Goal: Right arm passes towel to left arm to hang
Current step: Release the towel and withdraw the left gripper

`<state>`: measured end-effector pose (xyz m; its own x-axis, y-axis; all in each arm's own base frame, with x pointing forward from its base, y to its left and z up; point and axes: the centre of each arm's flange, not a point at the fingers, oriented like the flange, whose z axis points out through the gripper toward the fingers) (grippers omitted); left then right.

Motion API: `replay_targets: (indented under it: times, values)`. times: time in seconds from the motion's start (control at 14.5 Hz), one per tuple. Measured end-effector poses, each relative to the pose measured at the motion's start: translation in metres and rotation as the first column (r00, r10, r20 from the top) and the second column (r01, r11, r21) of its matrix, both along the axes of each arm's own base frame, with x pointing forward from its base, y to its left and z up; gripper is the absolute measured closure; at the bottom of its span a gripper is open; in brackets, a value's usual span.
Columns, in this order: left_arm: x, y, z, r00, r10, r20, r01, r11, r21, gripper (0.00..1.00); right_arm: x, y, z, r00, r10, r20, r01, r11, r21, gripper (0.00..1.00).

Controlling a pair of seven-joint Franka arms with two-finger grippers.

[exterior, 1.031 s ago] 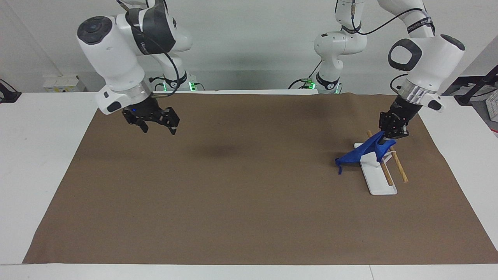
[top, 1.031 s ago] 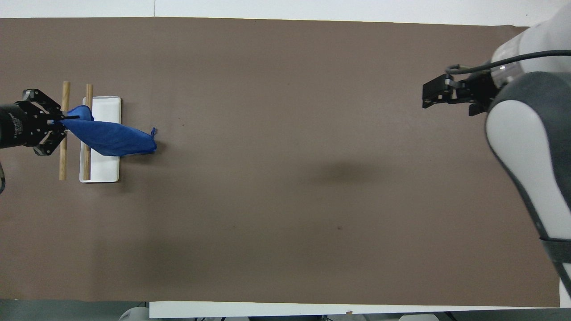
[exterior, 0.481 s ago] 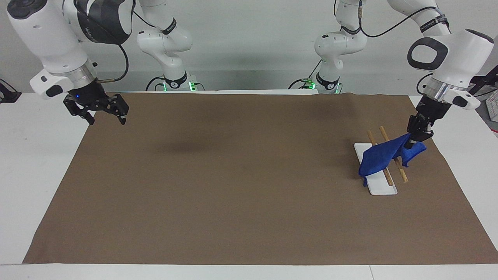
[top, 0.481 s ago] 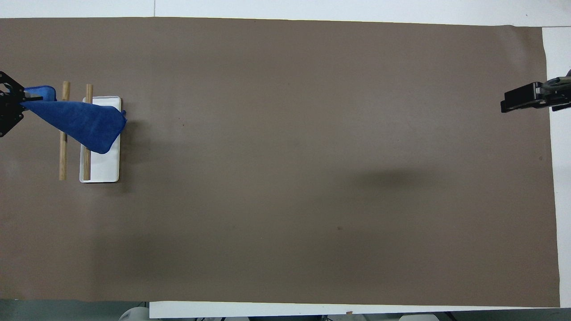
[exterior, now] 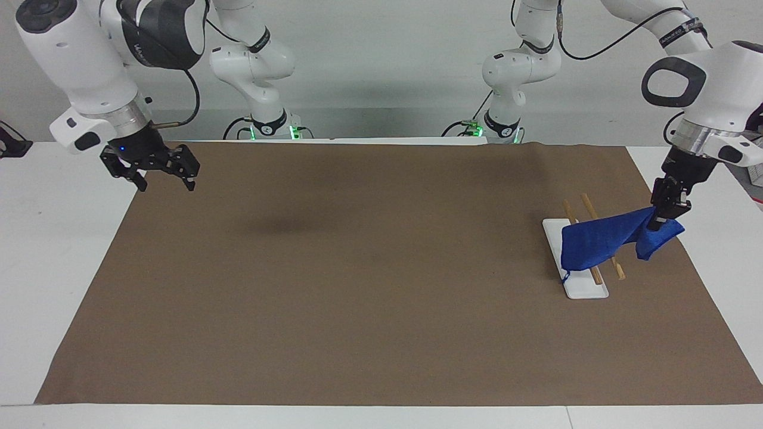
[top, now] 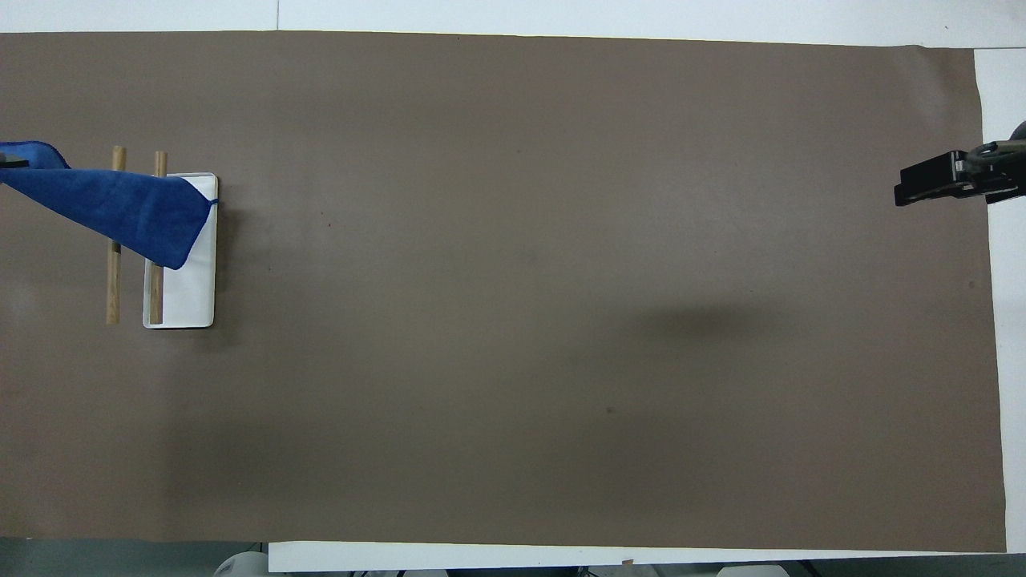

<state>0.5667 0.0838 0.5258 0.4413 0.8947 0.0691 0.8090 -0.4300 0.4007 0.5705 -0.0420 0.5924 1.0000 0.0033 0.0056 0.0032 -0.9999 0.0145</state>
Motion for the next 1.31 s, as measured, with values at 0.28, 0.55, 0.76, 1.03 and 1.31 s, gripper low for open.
replay_targets:
  times: [0.28, 0.55, 0.76, 1.03, 1.31]
  values:
    - [-0.008, 0.013, -0.018, 0.999, -0.019, -0.030, 0.019, 1.000, 0.012, 0.97, -0.001, -0.005, -0.001, 1.000, -0.009, -0.006, 0.009, 1.000, 0.000, 0.00]
    - [-0.018, 0.017, -0.039, 0.996, -0.060, -0.066, 0.062, 0.998, 0.023, 0.93, -0.001, -0.005, -0.001, 1.000, -0.009, -0.007, 0.009, 1.000, 0.000, 0.00]
    - [-0.023, 0.027, -0.042, 0.995, -0.052, -0.080, 0.054, 0.998, 0.021, 0.87, -0.001, -0.005, -0.001, 1.000, -0.009, -0.007, 0.009, 1.000, 0.000, 0.00]
    - [-0.027, 0.034, -0.036, 0.994, -0.061, -0.089, 0.064, 0.997, 0.036, 0.44, -0.001, -0.005, -0.001, 1.000, -0.010, -0.007, 0.010, 1.000, 0.000, 0.00]
    - [-0.021, 0.030, 0.007, 0.982, -0.125, -0.142, 0.141, 0.984, 0.106, 0.00, -0.001, -0.005, -0.001, 1.000, -0.010, -0.007, 0.010, 1.000, 0.000, 0.00]
